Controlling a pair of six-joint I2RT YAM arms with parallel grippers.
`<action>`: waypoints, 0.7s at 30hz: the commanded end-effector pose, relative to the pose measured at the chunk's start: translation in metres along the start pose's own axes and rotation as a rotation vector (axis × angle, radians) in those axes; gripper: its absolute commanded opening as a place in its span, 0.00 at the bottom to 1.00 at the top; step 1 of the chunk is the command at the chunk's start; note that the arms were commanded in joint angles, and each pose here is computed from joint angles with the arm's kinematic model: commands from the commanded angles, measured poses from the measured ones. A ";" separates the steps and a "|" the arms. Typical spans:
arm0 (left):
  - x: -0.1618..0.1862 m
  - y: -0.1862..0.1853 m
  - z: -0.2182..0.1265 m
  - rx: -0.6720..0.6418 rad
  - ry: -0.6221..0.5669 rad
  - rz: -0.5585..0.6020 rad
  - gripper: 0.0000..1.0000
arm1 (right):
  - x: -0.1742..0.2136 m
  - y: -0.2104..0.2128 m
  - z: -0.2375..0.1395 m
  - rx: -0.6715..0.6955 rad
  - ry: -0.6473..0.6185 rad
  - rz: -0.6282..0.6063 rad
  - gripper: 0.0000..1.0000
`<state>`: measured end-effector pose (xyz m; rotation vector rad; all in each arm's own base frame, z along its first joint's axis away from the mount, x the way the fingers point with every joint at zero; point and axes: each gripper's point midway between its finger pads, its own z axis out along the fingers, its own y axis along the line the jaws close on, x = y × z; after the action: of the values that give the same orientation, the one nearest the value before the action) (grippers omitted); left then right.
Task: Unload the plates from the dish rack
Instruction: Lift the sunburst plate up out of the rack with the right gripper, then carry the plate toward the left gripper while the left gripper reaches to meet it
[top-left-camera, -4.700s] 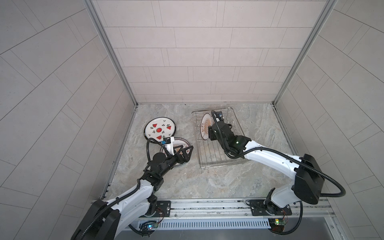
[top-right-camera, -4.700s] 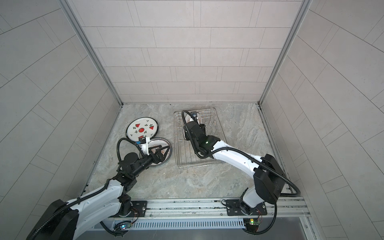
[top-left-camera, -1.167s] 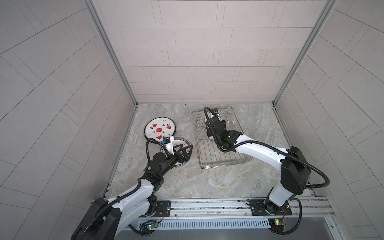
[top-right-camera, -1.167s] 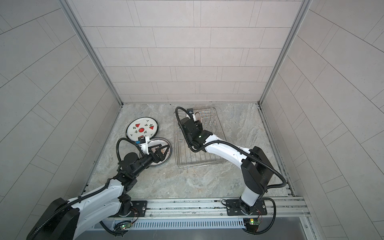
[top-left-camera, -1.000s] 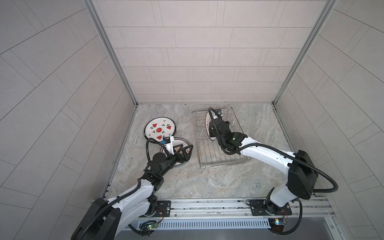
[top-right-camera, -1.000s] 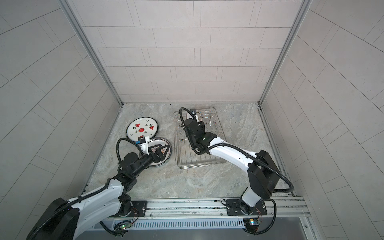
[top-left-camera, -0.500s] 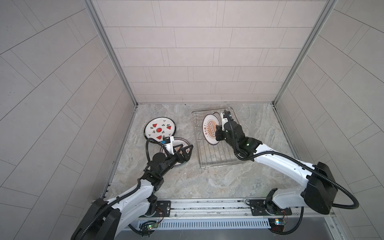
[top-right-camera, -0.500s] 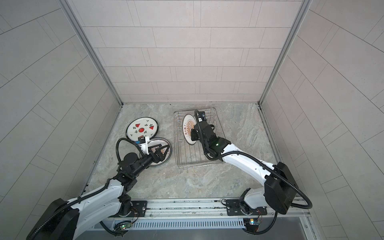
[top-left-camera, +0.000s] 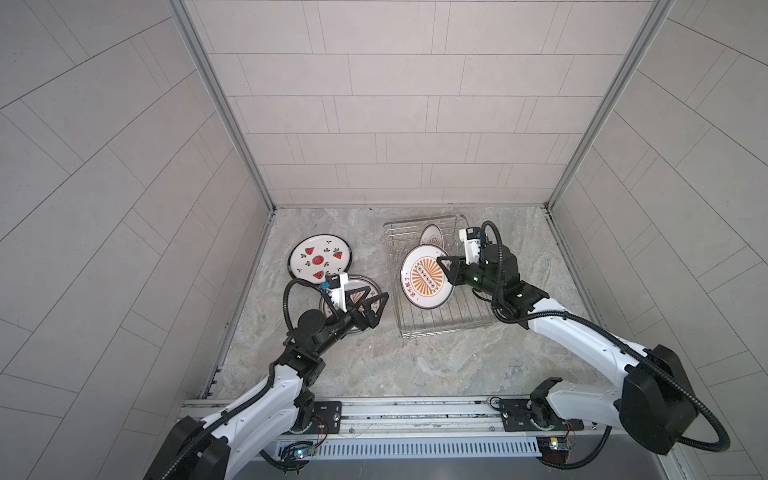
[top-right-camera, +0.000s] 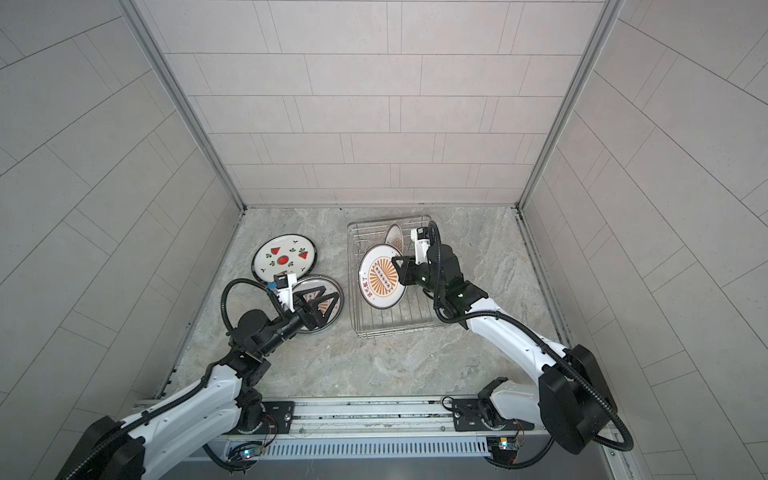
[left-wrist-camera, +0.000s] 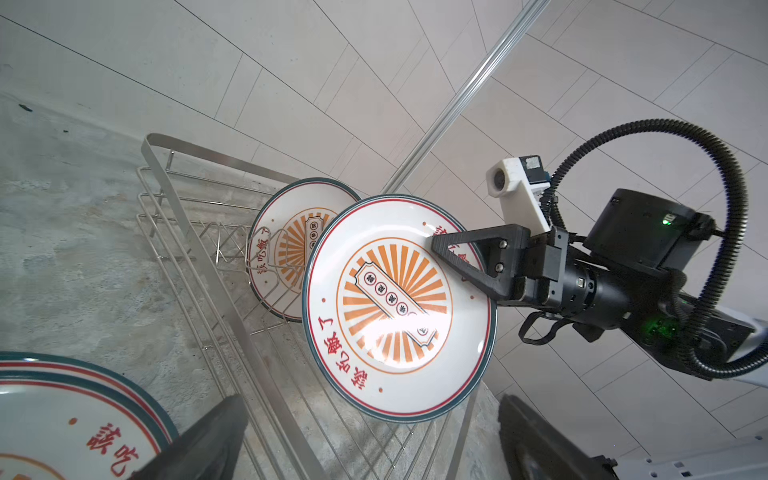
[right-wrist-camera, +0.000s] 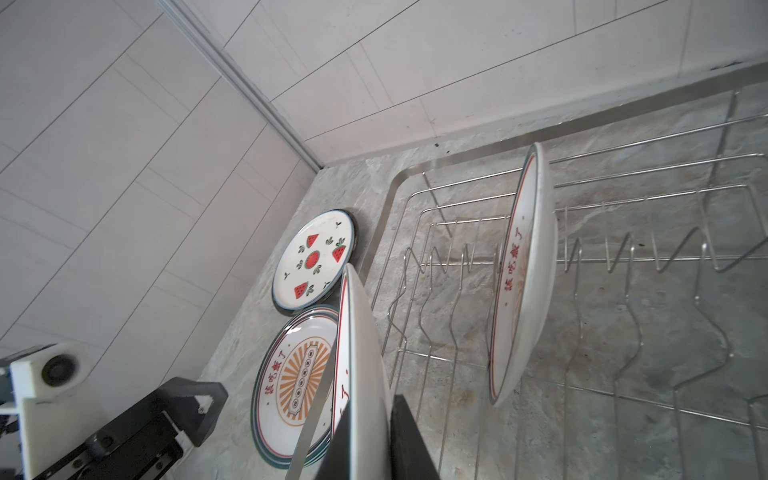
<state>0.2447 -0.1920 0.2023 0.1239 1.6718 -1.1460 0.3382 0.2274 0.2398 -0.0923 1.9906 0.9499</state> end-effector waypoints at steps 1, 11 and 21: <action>0.003 -0.001 0.006 -0.004 0.027 -0.032 1.00 | -0.021 0.032 -0.011 -0.138 -0.055 -0.002 0.16; 0.019 -0.004 0.032 0.055 0.104 -0.129 0.99 | -0.007 0.022 0.010 -0.184 0.026 0.093 0.16; 0.014 0.004 0.033 0.011 0.070 -0.162 0.91 | -0.007 0.051 0.025 -0.331 0.053 0.143 0.16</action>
<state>0.2581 -0.2206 0.1698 0.0560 1.8244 -1.2788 0.3415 0.2621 0.2274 -0.1011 2.0174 1.2677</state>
